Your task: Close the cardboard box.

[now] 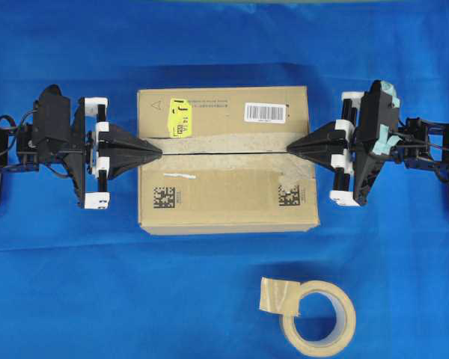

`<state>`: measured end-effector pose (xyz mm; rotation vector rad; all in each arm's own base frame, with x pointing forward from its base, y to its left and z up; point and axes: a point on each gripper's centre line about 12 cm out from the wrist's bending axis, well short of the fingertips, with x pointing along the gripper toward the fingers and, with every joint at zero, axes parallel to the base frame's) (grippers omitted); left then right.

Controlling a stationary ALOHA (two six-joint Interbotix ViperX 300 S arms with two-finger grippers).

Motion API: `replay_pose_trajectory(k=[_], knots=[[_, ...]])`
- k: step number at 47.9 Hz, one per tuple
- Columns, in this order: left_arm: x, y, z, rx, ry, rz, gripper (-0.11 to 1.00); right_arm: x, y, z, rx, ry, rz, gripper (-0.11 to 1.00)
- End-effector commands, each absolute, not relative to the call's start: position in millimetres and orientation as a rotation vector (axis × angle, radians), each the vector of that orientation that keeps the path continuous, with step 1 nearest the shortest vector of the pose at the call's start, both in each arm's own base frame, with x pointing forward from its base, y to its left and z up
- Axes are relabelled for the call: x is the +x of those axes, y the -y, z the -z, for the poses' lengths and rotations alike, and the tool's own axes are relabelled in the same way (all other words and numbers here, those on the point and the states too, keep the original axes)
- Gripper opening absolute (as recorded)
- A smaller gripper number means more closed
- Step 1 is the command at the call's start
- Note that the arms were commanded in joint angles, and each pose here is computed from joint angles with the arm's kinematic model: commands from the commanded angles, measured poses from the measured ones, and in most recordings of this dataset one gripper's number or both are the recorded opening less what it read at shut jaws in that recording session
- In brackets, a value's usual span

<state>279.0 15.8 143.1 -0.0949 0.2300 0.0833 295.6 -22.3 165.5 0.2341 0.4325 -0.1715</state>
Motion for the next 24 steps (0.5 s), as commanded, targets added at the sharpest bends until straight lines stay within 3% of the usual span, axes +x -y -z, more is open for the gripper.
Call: replay_pose_trajectory(k=[1, 24], knots=[[282.5, -15.4, -148.2, -0.094, -0.21, -0.08, 0.0, 296.8, 18.8, -170.4, 0.233, -0.415, 0.159, 0.0], [282.5, -15.4, -148.4, -0.095, -0.209, -0.08, 0.0, 296.7, 18.8, -170.1, 0.235, -0.418, 0.159, 0.0]])
